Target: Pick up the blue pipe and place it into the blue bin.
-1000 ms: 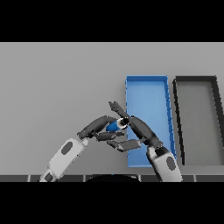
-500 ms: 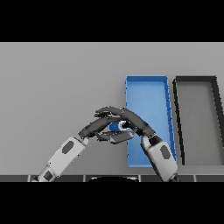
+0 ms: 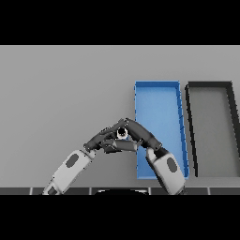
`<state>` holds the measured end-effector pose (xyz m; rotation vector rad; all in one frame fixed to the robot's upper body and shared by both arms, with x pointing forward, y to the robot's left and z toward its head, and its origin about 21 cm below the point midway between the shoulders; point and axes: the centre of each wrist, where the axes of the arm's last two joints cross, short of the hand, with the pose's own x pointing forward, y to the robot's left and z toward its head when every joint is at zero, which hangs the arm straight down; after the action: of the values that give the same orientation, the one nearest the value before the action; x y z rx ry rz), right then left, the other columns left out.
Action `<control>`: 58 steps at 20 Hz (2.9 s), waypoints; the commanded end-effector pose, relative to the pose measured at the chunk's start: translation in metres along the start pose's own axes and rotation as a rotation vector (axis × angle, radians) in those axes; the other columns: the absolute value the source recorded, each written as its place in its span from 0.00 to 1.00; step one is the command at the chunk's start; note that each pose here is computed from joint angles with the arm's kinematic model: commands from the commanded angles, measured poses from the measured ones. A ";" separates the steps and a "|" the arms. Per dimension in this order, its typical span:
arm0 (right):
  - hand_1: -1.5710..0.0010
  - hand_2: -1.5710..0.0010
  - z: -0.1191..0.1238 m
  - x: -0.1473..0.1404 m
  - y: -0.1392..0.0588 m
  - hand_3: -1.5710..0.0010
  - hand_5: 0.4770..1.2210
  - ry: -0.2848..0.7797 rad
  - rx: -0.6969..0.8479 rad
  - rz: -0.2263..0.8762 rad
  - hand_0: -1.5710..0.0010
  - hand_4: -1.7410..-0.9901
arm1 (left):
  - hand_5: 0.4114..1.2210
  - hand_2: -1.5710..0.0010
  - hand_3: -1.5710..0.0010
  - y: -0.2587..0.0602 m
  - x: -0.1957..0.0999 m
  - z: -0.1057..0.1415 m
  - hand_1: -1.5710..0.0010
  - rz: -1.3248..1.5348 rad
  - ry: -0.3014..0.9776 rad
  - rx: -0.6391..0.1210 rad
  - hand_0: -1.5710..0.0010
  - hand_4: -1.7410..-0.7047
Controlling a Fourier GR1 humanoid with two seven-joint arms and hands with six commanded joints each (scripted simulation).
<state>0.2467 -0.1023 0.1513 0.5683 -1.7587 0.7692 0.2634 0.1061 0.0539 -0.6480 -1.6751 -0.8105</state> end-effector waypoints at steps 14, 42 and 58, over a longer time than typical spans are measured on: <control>0.00 0.00 0.002 0.000 0.004 0.00 0.99 -0.068 0.009 -0.022 0.00 0.34 | 0.68 0.86 0.94 0.015 -0.005 0.005 0.87 -0.129 0.070 -0.104 0.84 0.76; 0.00 0.00 -0.003 0.117 -0.099 0.00 1.00 -0.291 -0.216 -0.183 0.00 0.33 | 0.09 1.00 1.00 0.011 -0.012 0.016 1.00 -0.100 0.199 -0.040 1.00 0.85; 0.00 0.00 0.105 -0.033 -0.156 0.00 1.00 0.286 -0.817 -0.366 0.00 0.32 | 0.07 1.00 1.00 0.018 -0.003 0.023 1.00 -0.141 0.212 -0.010 1.00 0.88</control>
<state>0.2987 -0.2848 0.1313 0.1889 -1.4716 -0.1390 0.2642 0.1358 0.0507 -0.4379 -1.5372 -0.9547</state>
